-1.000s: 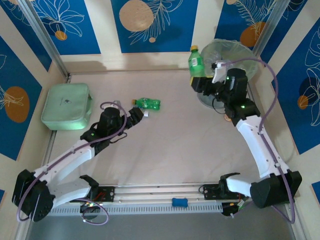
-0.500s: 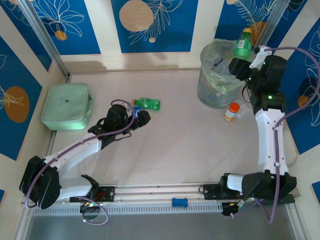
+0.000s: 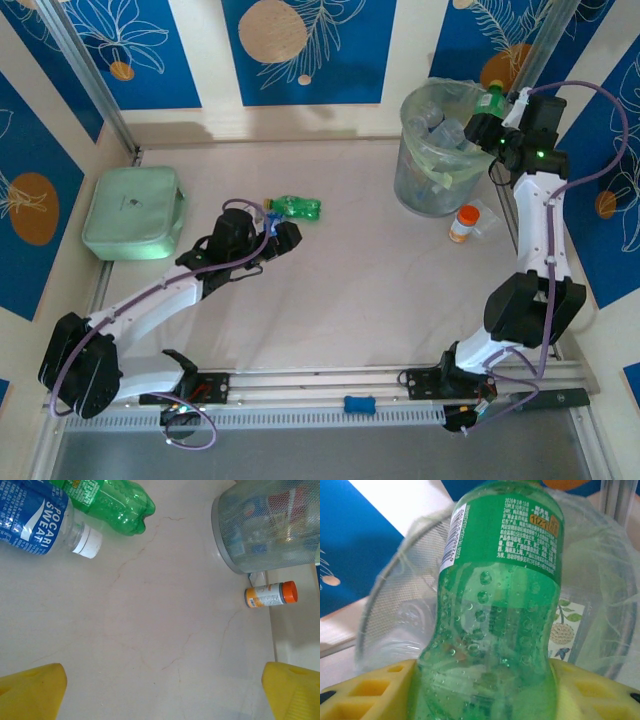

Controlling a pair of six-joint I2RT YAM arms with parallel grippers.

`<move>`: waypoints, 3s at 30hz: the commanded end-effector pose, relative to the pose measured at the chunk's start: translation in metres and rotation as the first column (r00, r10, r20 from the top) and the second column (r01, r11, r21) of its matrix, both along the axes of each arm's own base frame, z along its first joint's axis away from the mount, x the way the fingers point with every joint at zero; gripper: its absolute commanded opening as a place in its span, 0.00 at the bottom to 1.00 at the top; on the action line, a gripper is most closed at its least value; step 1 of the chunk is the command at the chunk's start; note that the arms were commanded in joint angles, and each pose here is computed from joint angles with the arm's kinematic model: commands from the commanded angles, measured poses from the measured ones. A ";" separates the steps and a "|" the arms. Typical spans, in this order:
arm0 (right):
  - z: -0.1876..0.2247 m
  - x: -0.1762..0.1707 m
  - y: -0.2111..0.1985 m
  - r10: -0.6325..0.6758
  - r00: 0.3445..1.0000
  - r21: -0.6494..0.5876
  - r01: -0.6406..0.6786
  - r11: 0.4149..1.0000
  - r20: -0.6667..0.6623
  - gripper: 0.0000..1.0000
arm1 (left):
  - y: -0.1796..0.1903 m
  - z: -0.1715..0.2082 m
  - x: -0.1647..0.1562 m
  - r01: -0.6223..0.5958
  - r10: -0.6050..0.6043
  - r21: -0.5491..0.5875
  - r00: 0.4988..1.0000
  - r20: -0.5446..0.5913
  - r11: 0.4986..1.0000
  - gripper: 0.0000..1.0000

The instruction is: Put the plastic bottles in the bin

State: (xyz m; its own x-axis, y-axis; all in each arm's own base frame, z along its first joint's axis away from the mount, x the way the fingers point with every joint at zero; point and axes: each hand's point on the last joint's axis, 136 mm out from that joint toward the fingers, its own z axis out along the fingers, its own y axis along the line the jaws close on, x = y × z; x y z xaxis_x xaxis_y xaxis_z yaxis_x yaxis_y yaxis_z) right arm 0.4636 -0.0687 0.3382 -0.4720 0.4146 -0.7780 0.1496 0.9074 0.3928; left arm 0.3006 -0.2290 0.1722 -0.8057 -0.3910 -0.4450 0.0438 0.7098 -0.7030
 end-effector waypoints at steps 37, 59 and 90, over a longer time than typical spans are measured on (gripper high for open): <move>0.000 -0.132 0.191 0.406 0.896 0.093 -0.426 0.900 0.177 0.99 | 0.020 -0.009 0.097 0.047 -0.063 0.269 0.997 0.054 0.962 0.99; -0.124 -0.163 0.261 0.532 0.846 0.242 -0.510 0.825 -0.030 0.99 | 0.053 -0.088 0.178 0.292 -0.220 0.447 0.954 -0.206 0.846 0.99; -0.136 -0.148 0.297 0.588 0.807 0.230 -0.562 0.795 -0.061 0.99 | 0.030 -0.114 0.040 0.351 -0.233 0.467 0.927 -0.293 0.812 1.00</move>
State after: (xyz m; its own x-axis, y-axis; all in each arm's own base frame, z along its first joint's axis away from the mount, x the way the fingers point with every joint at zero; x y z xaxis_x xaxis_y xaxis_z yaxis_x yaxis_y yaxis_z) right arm 0.3091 0.2222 0.1875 -0.7771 0.1624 -0.6081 -0.2941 0.7605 0.5789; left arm 0.3399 -0.1989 0.0535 -0.9577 0.0843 -0.2752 0.1742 0.9308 -0.3212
